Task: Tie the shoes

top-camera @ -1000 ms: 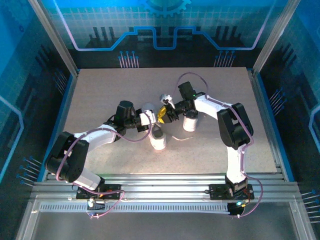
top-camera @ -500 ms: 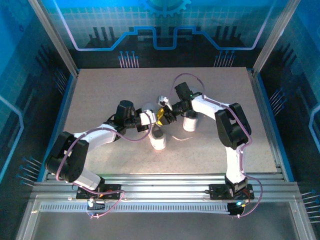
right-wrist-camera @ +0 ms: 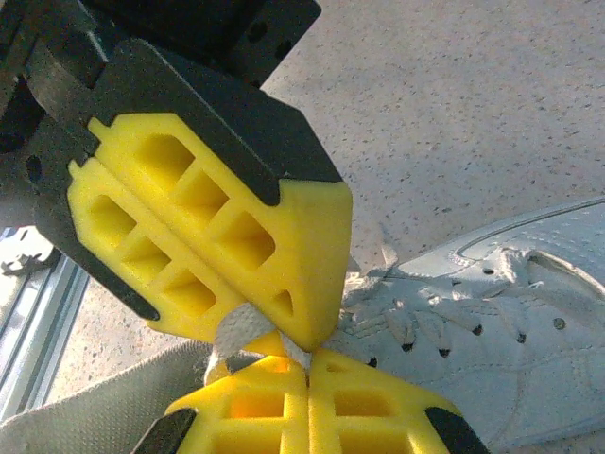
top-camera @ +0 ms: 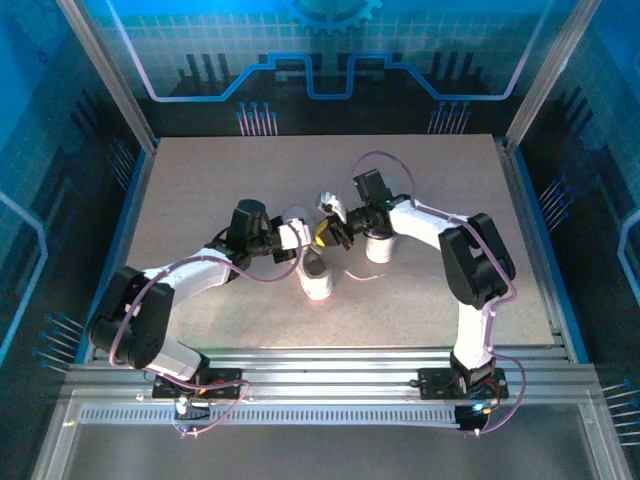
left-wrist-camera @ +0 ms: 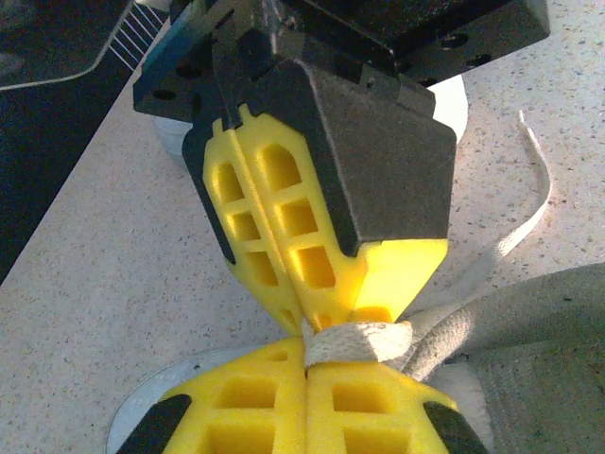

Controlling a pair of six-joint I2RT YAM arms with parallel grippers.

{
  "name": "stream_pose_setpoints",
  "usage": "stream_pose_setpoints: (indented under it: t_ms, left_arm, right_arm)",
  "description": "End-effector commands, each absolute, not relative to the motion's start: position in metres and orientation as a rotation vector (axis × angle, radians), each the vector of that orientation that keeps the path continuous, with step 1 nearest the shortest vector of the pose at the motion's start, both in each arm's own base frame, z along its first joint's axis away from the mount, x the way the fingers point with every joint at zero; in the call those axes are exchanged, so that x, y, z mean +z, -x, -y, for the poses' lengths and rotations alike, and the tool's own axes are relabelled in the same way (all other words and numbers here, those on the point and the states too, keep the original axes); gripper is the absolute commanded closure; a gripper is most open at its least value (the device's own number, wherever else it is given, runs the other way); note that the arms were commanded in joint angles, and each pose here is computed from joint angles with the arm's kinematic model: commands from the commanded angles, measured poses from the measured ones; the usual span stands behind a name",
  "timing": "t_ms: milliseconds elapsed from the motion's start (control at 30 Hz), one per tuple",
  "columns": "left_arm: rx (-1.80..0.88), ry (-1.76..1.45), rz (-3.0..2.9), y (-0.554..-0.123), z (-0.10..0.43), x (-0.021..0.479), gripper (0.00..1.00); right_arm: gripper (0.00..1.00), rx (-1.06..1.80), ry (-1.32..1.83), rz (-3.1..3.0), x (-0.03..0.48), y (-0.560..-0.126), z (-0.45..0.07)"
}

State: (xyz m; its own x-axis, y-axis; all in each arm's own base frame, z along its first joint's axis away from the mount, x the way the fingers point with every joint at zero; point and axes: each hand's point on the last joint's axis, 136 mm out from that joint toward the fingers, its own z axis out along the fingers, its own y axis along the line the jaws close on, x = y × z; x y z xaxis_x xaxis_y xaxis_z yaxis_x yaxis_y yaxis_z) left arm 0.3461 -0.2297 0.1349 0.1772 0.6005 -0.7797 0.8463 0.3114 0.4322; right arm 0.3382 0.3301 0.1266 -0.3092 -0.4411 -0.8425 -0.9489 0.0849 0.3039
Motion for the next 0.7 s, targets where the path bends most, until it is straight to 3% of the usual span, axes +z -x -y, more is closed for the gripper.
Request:
stream_pose_setpoints:
  t_ms: [0, 67, 233, 333, 667]
  left_arm:
    - [-0.295, -1.402, -1.499, -0.343, 0.23, 0.142, 1.0]
    - [-0.295, -1.401, -1.501, -0.342, 0.23, 0.143, 1.0]
    - [-0.271, -1.373, -1.517, -0.341, 0.224, 0.148, 0.73]
    - [-0.279, -1.337, -1.544, -0.338, 0.216, 0.153, 0.66]
    - [-0.29, -1.179, -1.763, -0.326, 0.179, 0.139, 0.63]
  right_arm:
    - [1.0, 1.129, 1.317, -1.751, 0.149, -0.347, -0.327]
    - [1.0, 1.121, 1.302, -1.751, 0.15, -0.349, -0.326]
    - [1.0, 1.108, 1.265, -1.763, 0.15, -0.352, -0.325]
    - [1.0, 1.119, 1.246, -1.766, 0.15, -0.353, -0.324]
    - [1.0, 1.159, 1.165, -1.773, 0.156, -0.358, -0.323]
